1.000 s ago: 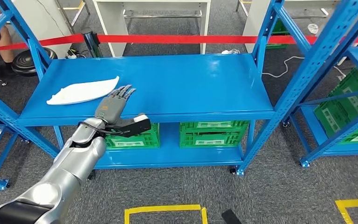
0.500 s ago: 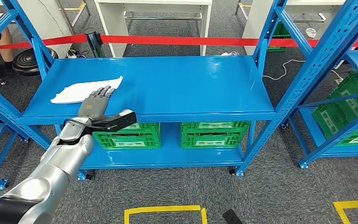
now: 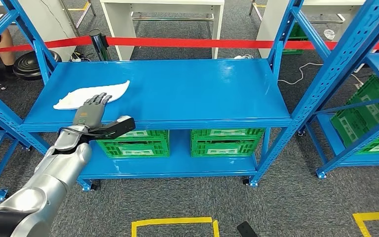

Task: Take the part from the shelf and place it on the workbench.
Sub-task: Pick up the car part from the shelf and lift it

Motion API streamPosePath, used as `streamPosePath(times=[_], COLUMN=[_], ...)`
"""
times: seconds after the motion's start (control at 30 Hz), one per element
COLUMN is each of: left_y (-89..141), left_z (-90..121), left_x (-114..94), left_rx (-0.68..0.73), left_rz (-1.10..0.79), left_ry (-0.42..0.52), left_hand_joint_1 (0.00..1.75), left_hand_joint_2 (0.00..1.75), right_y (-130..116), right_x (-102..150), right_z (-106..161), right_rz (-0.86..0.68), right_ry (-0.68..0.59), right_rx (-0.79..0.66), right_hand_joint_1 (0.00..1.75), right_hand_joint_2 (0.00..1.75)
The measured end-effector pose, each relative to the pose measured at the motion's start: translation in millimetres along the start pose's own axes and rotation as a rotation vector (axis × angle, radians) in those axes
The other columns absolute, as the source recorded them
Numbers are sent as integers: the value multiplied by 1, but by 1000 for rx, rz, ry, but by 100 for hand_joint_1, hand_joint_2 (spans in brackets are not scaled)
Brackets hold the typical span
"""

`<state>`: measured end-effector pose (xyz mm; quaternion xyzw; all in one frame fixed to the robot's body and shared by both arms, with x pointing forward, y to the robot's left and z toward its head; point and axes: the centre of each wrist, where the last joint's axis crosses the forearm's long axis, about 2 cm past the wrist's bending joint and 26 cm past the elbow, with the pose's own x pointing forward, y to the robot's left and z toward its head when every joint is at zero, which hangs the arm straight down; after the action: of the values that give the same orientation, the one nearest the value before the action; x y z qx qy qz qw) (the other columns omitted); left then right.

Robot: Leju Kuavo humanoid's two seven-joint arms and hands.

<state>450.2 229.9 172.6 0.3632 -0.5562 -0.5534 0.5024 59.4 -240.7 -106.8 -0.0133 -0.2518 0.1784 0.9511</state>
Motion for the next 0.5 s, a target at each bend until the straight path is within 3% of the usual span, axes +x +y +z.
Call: streamPosePath(times=[0.5], left_y=[-1], left_z=[1], left_x=[-8], left_rx=[-28], left_rz=[-36], left_ry=[35], left_hand_joint_1=[0], left_hand_joint_2=[0], right_y=[0], right_x=[0], right_z=[0], right_rz=[14], right_ry=[7], right_rx=[6], right_hand_joint_1=[0], right_hand_joint_2=[0])
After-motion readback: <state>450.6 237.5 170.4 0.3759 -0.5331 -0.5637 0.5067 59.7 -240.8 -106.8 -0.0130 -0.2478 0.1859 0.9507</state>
